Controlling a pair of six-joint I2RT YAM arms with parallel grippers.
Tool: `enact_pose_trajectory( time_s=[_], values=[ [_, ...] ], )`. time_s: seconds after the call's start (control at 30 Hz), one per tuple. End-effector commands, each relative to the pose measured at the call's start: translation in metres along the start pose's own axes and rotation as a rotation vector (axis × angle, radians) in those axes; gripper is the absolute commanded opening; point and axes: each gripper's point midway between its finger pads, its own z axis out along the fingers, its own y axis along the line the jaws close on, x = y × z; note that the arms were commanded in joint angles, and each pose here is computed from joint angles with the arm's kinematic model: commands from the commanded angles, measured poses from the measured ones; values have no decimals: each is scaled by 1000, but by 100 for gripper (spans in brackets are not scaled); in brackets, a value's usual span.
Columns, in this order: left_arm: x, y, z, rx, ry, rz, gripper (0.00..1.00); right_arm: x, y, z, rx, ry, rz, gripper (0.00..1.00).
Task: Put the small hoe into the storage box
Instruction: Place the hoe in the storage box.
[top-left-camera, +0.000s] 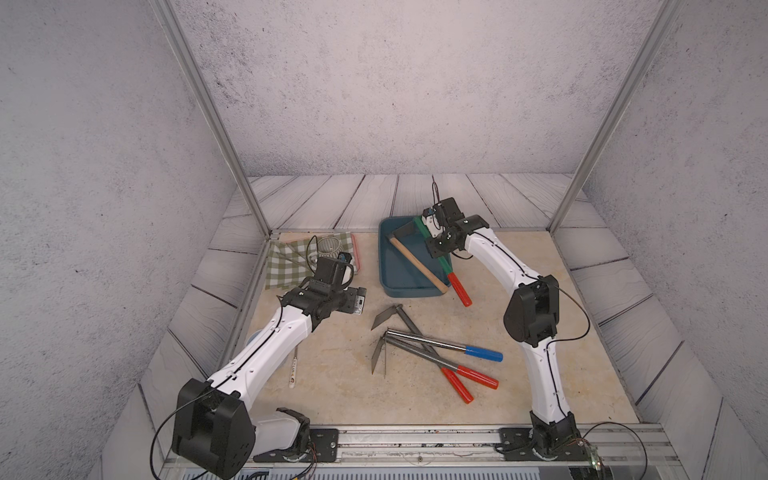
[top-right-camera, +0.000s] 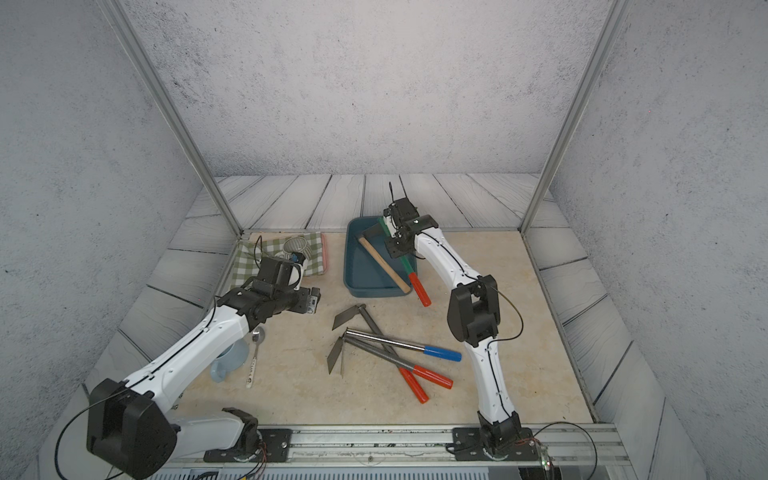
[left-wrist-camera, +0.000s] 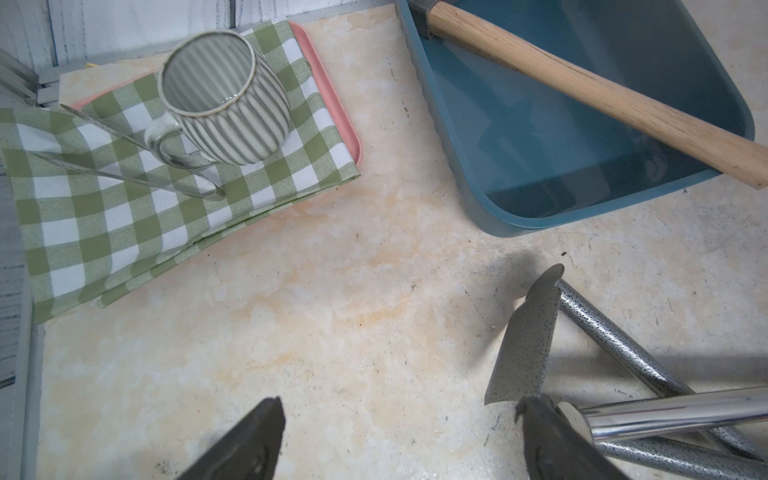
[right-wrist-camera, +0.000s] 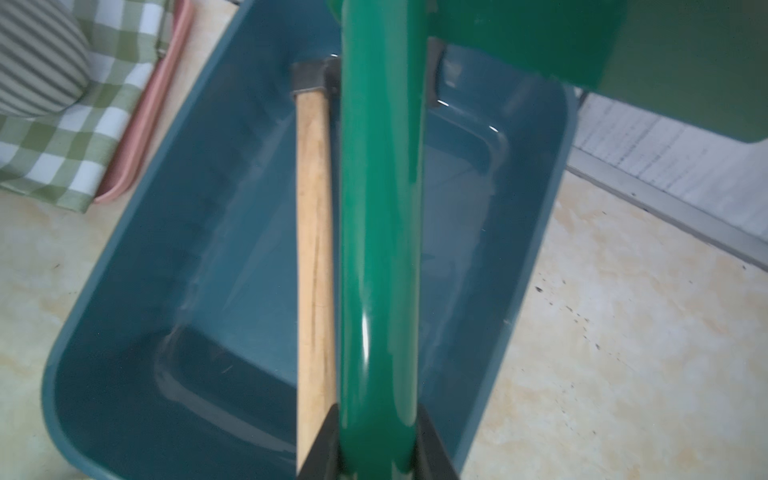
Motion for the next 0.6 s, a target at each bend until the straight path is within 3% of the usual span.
enact_pose_trajectory(
  time_s=[0.0,0.57],
  values=[
    [5,-3,1,1,23,23,92,-21,2,-12,3,-60,-45,6],
    [7,-6,1,3,27,39,91,-16,7,23,-12,-11,-69,17]
  ],
)
